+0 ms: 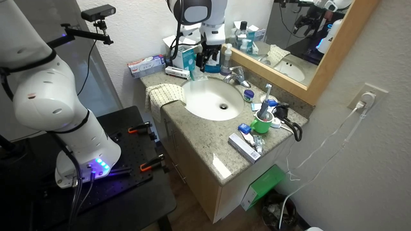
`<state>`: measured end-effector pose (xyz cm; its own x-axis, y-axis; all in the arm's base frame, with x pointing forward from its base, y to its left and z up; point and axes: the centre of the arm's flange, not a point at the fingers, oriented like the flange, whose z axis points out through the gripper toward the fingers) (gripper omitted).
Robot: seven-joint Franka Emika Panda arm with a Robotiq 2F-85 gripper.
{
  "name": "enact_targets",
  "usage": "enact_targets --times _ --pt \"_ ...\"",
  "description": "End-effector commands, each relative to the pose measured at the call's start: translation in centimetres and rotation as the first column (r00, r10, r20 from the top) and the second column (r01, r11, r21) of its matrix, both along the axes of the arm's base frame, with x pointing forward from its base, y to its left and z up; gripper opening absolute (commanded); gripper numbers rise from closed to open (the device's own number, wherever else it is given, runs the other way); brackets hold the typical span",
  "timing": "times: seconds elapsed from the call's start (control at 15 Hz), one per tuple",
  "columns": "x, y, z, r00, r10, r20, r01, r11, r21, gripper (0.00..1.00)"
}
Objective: Put the Vaseline inside the sink
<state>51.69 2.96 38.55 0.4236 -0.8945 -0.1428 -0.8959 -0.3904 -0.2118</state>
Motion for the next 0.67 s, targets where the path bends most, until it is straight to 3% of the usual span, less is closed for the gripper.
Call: enact_targets --times 0.0,0.4,0.6 --pt "2.1 0.0 -1.2 0.986 -0.15 0.078 0.154 0.987 -0.049 1.0" --pt "5.5 -0.8 -4.5 0.98 -0.178 0.093 0.19 0.969 -0.156 1.0" --pt "7.7 -1.4 -5.3 0.967 -0.22 0.131 0.24 0.956 -0.169 1.0"
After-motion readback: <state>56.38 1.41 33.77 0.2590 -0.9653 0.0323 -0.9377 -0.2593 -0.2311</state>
